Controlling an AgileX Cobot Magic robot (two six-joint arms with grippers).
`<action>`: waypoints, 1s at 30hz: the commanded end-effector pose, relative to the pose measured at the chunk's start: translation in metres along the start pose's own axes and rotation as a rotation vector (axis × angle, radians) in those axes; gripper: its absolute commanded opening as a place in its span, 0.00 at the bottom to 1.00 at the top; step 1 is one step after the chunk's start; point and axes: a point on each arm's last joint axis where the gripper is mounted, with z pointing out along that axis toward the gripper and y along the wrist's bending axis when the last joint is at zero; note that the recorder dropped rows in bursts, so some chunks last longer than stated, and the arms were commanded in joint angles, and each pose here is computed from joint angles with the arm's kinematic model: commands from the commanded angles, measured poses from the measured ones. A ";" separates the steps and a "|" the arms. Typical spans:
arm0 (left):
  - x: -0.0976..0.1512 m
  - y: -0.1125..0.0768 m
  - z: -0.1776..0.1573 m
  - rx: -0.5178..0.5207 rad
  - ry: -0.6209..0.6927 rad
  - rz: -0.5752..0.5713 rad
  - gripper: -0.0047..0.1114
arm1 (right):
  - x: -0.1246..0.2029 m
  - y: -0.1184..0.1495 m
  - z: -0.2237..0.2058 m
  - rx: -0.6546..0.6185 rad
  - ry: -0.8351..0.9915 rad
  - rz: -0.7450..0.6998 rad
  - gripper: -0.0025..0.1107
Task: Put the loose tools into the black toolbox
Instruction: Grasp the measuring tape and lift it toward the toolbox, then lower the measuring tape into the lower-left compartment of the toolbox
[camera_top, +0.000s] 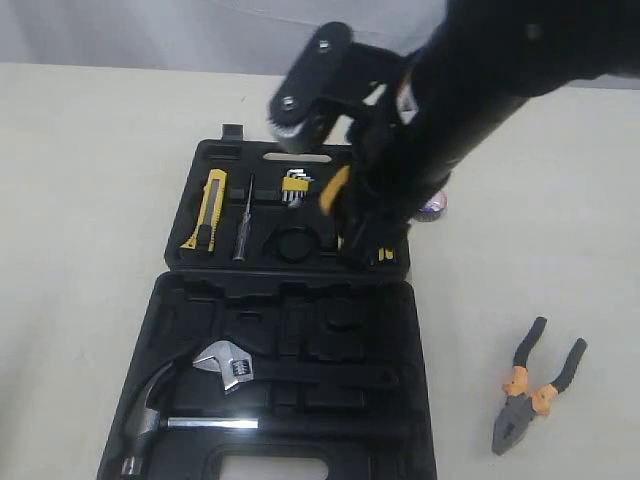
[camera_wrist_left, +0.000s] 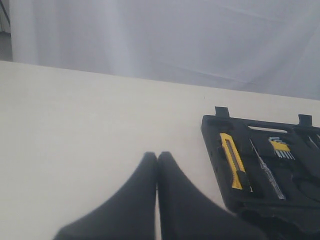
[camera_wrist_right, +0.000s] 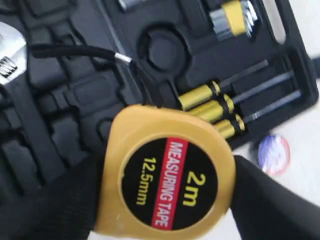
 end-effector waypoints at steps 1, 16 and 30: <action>-0.001 -0.001 0.000 0.006 0.001 -0.002 0.04 | -0.045 0.031 0.001 -0.022 -0.070 -0.244 0.02; -0.001 -0.001 0.000 0.006 0.001 -0.002 0.04 | -0.110 0.077 0.108 -0.102 -0.008 -0.705 0.02; -0.001 -0.001 0.000 0.006 0.001 -0.002 0.04 | -0.111 0.090 0.149 -0.145 -0.036 -0.646 0.02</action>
